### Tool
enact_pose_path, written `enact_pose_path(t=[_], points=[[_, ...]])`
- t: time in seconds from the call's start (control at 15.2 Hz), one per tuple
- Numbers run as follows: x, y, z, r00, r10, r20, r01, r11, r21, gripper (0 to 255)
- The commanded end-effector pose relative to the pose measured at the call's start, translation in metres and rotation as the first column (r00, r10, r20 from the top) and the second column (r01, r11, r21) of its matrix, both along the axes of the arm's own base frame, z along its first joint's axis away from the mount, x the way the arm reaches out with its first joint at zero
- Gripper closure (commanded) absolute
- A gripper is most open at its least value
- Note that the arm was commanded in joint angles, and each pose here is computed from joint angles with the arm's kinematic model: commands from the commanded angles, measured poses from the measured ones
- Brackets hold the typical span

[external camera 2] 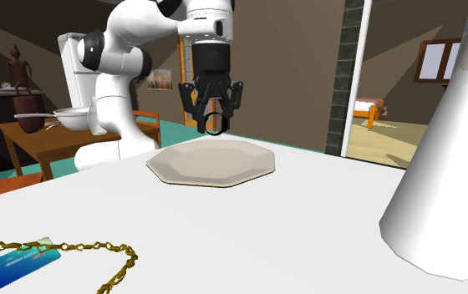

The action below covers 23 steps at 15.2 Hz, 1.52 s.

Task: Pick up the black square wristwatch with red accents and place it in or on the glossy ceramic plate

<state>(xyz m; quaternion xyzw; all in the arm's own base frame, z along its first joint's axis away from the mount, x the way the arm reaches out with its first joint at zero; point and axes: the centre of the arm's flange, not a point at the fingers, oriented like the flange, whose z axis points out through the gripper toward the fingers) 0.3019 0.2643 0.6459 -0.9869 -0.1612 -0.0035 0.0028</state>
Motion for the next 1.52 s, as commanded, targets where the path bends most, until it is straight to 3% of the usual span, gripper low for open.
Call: enact_pose_path(t=[0.0, 0.53, 1.06, 1.12, 1.45], points=[[-0.002, -0.001, -0.010, 1.000, 0.000, 0.000, 0.000, 1.000, 0.000, 255], [-0.002, -0.001, -0.050, 1.000, 0.000, 0.000, 0.000, 1.000, 0.000, 255], [-0.002, -0.001, -0.050, 1.000, 0.000, 0.000, 0.000, 1.000, 0.000, 255], [-0.002, -0.001, -0.050, 1.000, 0.000, 0.000, 0.000, 1.000, 0.000, 0], [-0.002, -0.001, -0.050, 1.000, 0.000, 0.000, 0.000, 1.000, 0.000, 0]])
